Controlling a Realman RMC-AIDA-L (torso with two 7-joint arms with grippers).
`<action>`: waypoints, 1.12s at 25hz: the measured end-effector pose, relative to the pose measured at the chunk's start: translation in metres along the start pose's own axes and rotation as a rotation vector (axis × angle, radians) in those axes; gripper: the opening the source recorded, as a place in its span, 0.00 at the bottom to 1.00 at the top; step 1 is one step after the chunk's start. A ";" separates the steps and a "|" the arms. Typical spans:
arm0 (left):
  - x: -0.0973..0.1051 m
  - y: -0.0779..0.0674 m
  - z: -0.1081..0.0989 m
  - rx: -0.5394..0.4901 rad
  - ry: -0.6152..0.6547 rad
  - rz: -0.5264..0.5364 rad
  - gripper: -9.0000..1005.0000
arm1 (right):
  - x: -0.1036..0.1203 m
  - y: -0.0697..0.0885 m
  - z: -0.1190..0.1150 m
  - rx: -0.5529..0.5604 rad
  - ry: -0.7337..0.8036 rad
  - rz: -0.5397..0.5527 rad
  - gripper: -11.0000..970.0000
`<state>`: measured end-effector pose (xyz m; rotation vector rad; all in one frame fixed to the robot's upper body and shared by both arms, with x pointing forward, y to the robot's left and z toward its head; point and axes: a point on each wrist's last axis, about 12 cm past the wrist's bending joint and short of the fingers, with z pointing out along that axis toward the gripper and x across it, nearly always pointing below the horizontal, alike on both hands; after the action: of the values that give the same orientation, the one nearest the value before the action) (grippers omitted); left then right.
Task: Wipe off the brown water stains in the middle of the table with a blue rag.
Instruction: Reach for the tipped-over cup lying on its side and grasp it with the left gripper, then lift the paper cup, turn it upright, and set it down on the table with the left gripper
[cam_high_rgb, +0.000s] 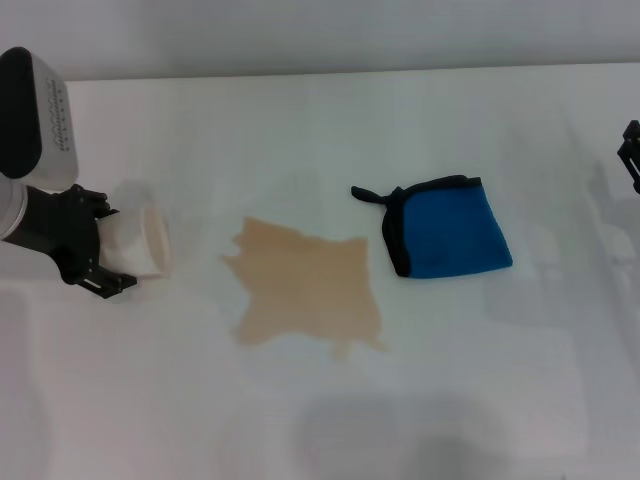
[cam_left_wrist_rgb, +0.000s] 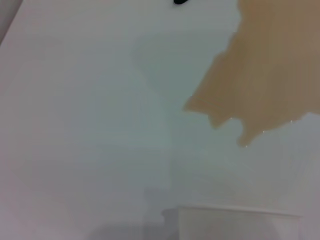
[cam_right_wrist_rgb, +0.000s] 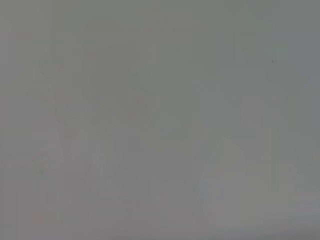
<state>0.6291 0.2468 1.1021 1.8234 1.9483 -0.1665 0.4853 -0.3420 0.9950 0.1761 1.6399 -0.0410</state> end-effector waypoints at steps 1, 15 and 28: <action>-0.001 0.000 0.001 0.001 -0.004 -0.003 0.87 | 0.000 0.000 0.000 -0.001 0.002 0.001 0.86; 0.004 -0.011 0.004 0.009 -0.072 -0.072 0.74 | 0.002 0.001 -0.002 -0.003 0.009 0.004 0.86; 0.037 -0.034 -0.015 -0.154 -0.442 -0.349 0.72 | 0.001 0.004 0.000 -0.015 0.011 0.003 0.86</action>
<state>0.5918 0.2827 1.0924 1.2119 1.8754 -0.4740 0.4856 -0.3381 0.9938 0.1675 1.6500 -0.0260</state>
